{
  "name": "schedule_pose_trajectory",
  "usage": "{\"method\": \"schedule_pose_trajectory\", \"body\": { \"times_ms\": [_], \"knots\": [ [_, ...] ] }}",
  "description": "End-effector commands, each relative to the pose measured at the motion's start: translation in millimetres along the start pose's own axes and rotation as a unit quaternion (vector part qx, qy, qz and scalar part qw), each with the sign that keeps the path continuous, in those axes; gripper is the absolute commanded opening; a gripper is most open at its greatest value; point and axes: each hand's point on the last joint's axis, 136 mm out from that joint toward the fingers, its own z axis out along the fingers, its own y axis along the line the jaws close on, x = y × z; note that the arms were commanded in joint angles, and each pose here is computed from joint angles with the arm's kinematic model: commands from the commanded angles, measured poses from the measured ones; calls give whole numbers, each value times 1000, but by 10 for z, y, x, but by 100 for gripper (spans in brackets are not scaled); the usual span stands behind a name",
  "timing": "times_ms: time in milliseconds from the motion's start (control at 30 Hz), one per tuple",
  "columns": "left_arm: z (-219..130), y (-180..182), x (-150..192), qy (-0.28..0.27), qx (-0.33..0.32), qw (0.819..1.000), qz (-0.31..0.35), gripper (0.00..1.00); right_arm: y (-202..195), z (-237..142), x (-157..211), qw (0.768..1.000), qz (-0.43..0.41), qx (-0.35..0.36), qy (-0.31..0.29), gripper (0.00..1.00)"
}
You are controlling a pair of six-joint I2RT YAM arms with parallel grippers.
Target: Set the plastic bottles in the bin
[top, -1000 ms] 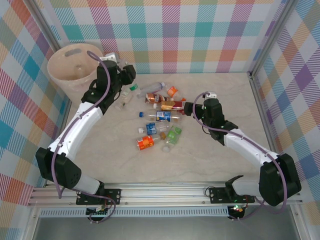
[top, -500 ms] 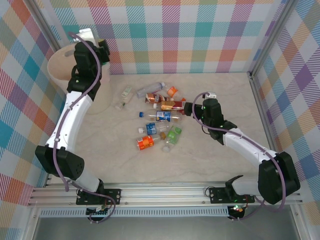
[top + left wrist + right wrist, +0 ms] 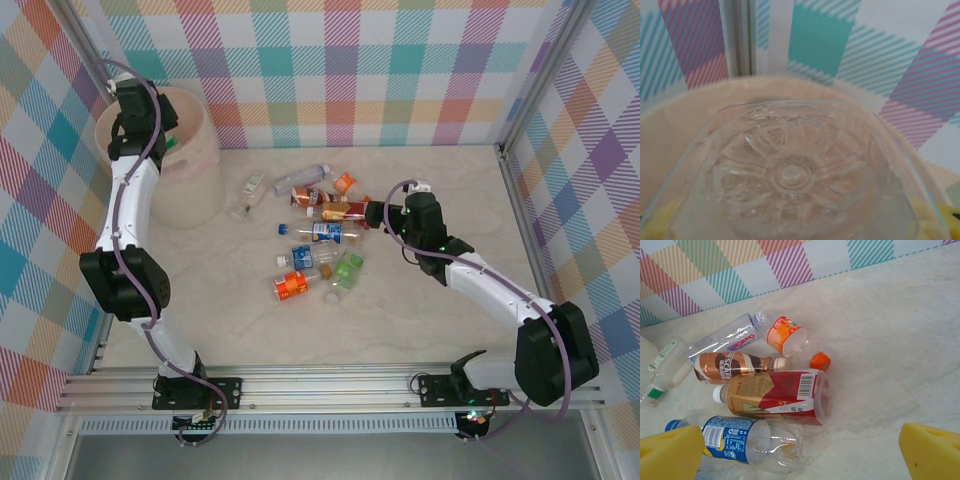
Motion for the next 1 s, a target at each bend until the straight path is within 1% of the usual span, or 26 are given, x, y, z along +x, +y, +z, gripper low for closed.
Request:
{"method": "schedule_pose_trajectory", "body": {
  "times_ms": [0, 100, 167, 267, 367, 467, 567, 667, 733, 800, 867, 967],
  "knots": [
    [13, -22, 196, 52, 17, 998, -30, 62, 67, 18, -83, 1000, 4, -9, 0, 100],
    [80, -83, 364, 83, 35, 995, -32, 67, 63, 37, -69, 1000, 10, -8, 2, 100],
    [84, -144, 405, 97, 50, 993, -32, 75, 66, 44, -65, 1000, 13, -9, 3, 100],
    [21, -244, 372, 109, 77, 990, -37, 86, 82, 58, -42, 1000, 15, -12, 12, 100],
    [-110, -337, 266, 116, 101, 987, -50, 90, 42, 68, -25, 1000, 25, 1, 19, 100],
    [-311, -389, 125, 112, 115, 985, -64, 92, 0, 73, 22, 999, 35, 12, 28, 100],
    [-611, -507, 10, 100, 138, 983, -66, 97, -36, 75, 136, 998, 36, 20, 53, 100],
    [-917, -707, 5, 93, 173, 979, -57, 100, 27, 82, 297, 996, 18, -7, 84, 100],
    [-1133, -876, 69, 93, 199, 974, -52, 100, 76, 71, 390, 994, 14, -25, 104, 100],
    [-1312, -1049, 179, 97, 224, 969, -48, 100, 48, 55, 480, 991, 33, -15, 128, 100],
    [-1488, -1244, 338, 105, 251, 961, -43, 100, 28, 26, 619, 983, 74, -2, 167, 100],
    [-1692, -1515, 648, 131, 291, 947, -44, 100, 94, -8, 915, 957, 161, 12, 241, 100]
  ]
}}
